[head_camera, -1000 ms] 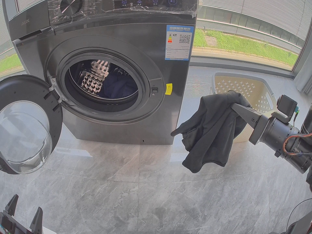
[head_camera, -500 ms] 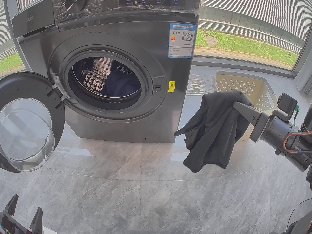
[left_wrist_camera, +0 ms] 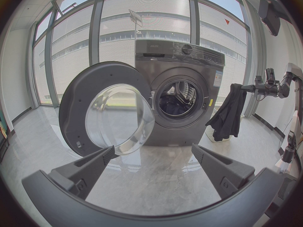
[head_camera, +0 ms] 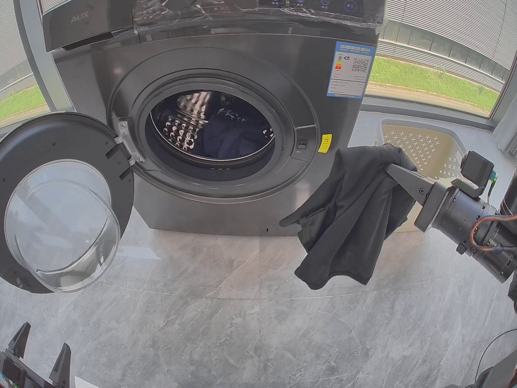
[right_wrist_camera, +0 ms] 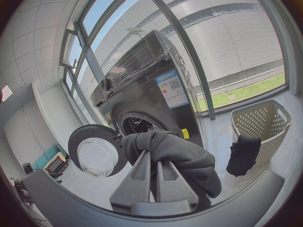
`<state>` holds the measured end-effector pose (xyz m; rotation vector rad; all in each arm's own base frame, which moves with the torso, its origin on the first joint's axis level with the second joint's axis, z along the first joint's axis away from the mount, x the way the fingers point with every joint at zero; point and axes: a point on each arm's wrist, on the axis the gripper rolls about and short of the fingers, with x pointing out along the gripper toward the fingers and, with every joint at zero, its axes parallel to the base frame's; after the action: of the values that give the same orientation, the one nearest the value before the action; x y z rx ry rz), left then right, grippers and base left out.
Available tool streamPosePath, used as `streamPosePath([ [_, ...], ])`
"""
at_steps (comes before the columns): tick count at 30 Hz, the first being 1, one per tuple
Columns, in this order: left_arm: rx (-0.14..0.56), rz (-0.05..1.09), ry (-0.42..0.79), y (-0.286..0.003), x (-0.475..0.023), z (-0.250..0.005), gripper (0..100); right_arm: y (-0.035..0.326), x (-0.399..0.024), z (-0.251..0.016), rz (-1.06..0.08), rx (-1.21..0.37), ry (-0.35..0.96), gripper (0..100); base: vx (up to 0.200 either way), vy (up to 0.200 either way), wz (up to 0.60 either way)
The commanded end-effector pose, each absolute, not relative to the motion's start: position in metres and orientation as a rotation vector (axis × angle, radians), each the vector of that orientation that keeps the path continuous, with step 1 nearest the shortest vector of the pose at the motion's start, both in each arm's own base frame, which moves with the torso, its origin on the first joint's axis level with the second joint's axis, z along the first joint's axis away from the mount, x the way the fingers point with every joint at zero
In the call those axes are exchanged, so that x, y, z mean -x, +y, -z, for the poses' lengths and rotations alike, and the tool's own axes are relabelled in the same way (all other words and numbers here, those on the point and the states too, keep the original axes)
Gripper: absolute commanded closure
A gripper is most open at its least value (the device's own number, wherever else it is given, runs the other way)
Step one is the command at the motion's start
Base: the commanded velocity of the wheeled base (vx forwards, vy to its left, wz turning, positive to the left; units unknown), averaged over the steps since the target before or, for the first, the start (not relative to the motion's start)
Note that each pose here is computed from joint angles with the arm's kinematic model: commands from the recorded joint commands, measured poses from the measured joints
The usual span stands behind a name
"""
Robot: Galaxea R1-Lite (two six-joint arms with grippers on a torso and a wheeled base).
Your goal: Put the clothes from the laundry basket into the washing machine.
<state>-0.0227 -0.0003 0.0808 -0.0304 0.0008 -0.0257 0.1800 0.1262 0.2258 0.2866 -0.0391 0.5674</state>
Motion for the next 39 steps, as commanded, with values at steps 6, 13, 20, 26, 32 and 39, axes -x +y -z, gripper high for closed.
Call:
streamPosePath([
  [6, 0.031, 0.026, 0.0, -0.0002, 0.0228, -0.0759, 0, 0.1263, -0.1799, -0.2253, -0.567, -0.286, -0.037, 100, 0.0, 0.1, 0.0],
  [13, 0.031, 0.026, 0.0, -0.0002, 0.0228, -0.0759, 0, 0.1262, -0.1798, -0.2249, -0.567, -0.286, -0.036, 100, 0.0, 0.0, 0.0],
  [20, 0.029, 0.026, 0.0, -0.0002, 0.0228, -0.0759, 0, 0.1267, -0.1799, -0.2245, -0.569, -0.285, -0.034, 100, 0.0, 0.0, 0.0],
  [26, 0.029, 0.026, 0.0, -0.0002, 0.0228, -0.0759, 0, 0.1264, -0.1793, -0.2236, -0.576, -0.285, -0.03, 100, 0.0, 0.167, 0.0],
  [32, 0.028, 0.026, 0.0, -0.0002, 0.0228, -0.0759, 0, 0.1263, -0.1793, -0.2232, -0.583, -0.285, -0.027, 100, 0.0, 0.2, 0.0],
  [39, 0.028, 0.026, 0.0, -0.0002, 0.0228, -0.0759, 0, 0.127, -0.1791, -0.2224, -0.586, -0.286, -0.023, 100, 0.0, 0.029, 0.0],
])
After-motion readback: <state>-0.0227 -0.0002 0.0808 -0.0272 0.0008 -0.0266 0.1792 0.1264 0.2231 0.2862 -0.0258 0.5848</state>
